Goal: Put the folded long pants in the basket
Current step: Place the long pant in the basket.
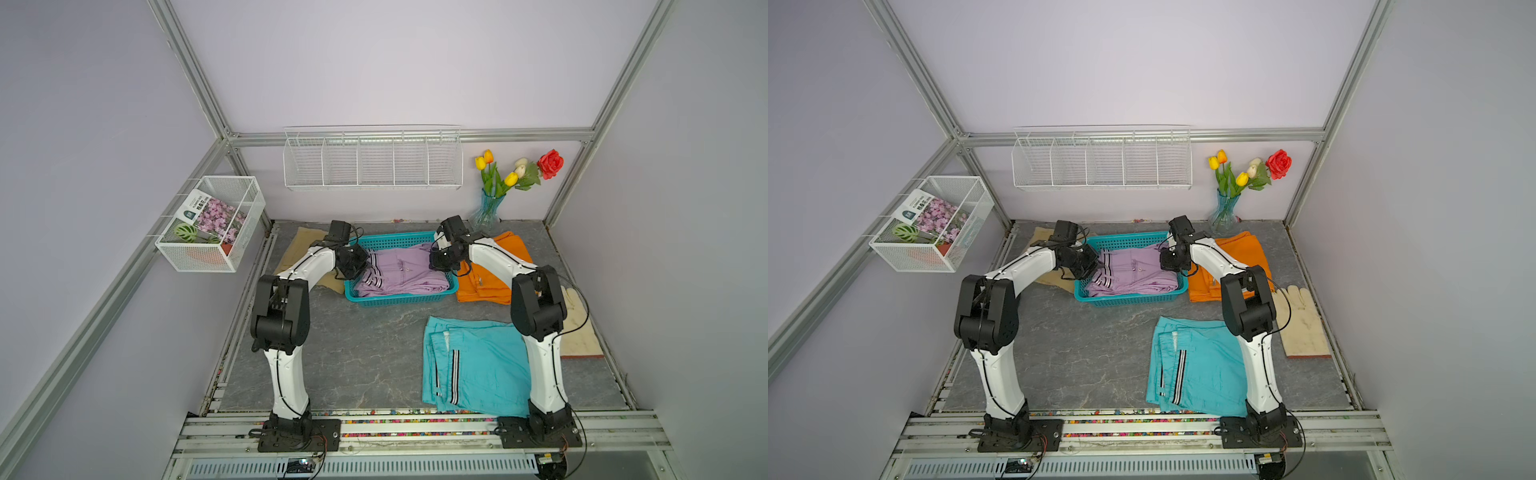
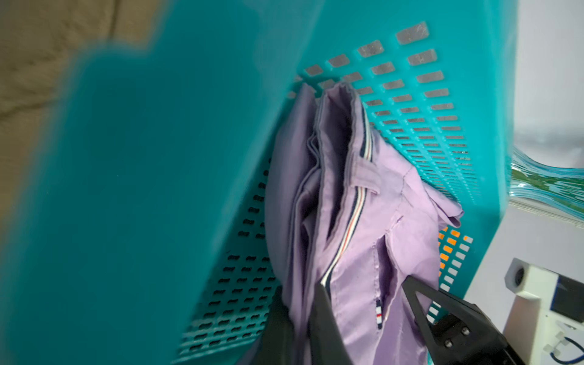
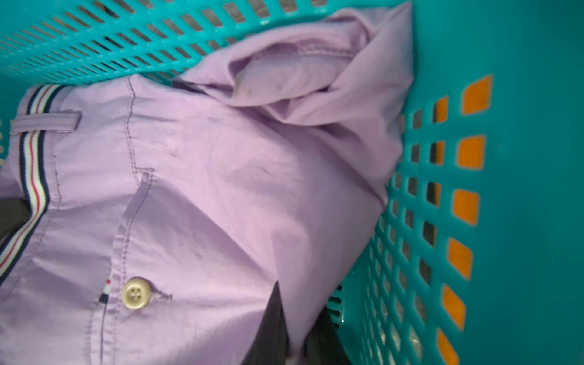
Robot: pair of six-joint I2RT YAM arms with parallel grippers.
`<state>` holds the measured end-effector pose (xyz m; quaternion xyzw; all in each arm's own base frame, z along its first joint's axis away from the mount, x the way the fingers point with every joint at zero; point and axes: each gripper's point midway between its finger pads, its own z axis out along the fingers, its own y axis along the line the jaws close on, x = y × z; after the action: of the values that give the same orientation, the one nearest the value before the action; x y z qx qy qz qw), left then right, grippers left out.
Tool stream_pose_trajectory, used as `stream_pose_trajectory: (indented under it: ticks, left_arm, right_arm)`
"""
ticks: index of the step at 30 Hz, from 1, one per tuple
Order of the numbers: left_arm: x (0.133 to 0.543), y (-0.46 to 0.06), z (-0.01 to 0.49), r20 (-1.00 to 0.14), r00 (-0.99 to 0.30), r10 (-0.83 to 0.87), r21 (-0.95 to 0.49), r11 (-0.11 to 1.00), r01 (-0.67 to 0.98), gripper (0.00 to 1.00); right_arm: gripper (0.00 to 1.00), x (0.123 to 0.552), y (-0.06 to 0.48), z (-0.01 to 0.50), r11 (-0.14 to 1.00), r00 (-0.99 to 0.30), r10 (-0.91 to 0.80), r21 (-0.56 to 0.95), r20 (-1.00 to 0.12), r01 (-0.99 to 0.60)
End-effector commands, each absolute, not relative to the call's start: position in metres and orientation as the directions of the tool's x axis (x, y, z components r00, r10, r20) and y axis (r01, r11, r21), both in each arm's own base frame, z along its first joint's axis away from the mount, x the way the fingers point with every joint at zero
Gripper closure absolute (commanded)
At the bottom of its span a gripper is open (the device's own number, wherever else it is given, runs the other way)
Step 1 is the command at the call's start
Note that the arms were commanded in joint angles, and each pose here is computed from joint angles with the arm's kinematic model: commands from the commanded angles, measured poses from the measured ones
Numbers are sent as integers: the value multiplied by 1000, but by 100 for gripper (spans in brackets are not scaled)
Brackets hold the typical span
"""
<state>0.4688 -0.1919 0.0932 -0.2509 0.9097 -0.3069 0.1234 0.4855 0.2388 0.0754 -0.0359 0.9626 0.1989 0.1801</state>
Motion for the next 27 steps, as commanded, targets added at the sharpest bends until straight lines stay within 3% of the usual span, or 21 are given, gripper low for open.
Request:
stream_pose_trajectory:
  ticks: [1, 5, 9, 19, 22, 25, 27]
  left_arm:
    - [485, -170, 84, -162, -817, -553, -573, 727, -379, 100]
    - [484, -165, 118, -234, -790, -567, -604, 721, -339, 100]
    - [484, -157, 139, -297, -763, -574, -603, 732, -316, 100]
    - [487, -151, 98, -278, -774, -568, -560, 751, -350, 100]
    - [490, -147, 95, -289, -770, -569, -543, 760, -359, 100]
    - [489, -146, 98, -308, -763, -568, -549, 761, -344, 69]
    - [488, -152, 100, -303, -775, -555, -573, 756, -317, 64]
  right_arm:
    - [100, 492, 227, 88, 933, -901, 23, 333, -433, -136]
    - [100, 491, 233, 143, 922, -830, 29, 336, -557, -194]
    - [100, 496, 237, 170, 909, -790, 36, 348, -613, -229]
    - [100, 510, 244, 92, 918, -833, -6, 328, -554, -225]
    - [93, 511, 248, 90, 912, -833, -9, 338, -553, -234]
    - [80, 510, 247, 90, 917, -838, -18, 325, -546, -232]
    - [72, 506, 245, 92, 917, -838, -17, 326, -545, -231]
